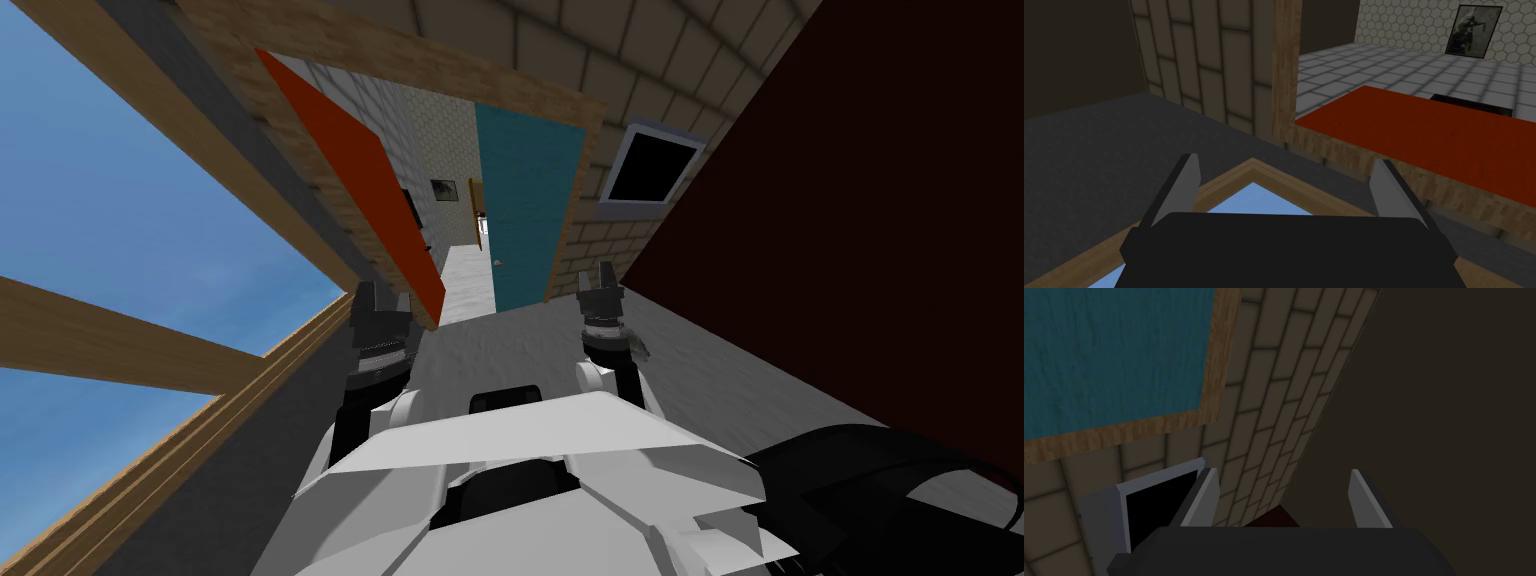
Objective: Push the door open
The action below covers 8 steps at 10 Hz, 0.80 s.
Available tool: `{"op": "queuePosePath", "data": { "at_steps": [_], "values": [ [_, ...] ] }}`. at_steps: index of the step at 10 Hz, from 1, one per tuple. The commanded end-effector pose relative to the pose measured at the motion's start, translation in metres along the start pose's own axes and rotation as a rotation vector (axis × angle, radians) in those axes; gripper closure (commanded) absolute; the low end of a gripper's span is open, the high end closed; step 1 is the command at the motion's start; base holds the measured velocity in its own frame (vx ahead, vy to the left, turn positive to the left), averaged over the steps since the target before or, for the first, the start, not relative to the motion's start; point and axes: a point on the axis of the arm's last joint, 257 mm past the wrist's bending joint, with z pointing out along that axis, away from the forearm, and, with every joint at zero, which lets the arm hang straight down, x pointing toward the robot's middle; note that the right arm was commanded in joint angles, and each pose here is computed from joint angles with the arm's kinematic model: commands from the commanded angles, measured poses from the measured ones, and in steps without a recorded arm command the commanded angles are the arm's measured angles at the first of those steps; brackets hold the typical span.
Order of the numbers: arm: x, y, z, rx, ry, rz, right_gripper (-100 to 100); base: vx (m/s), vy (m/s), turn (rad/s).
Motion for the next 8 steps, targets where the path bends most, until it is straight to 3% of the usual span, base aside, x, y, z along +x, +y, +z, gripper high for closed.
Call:
{"op": "queuePosePath", "data": {
  "at_steps": [1, 8],
  "values": [
    [0.007, -0.010, -0.0020, 0.013, 0.016, 0.016, -100, 0.054, 0.013, -0.085],
    [0.036, -0.049, -0.0123, 0.070, 0.073, 0.082, -100, 0.146, 0.016, -0.067]
  ]
}}
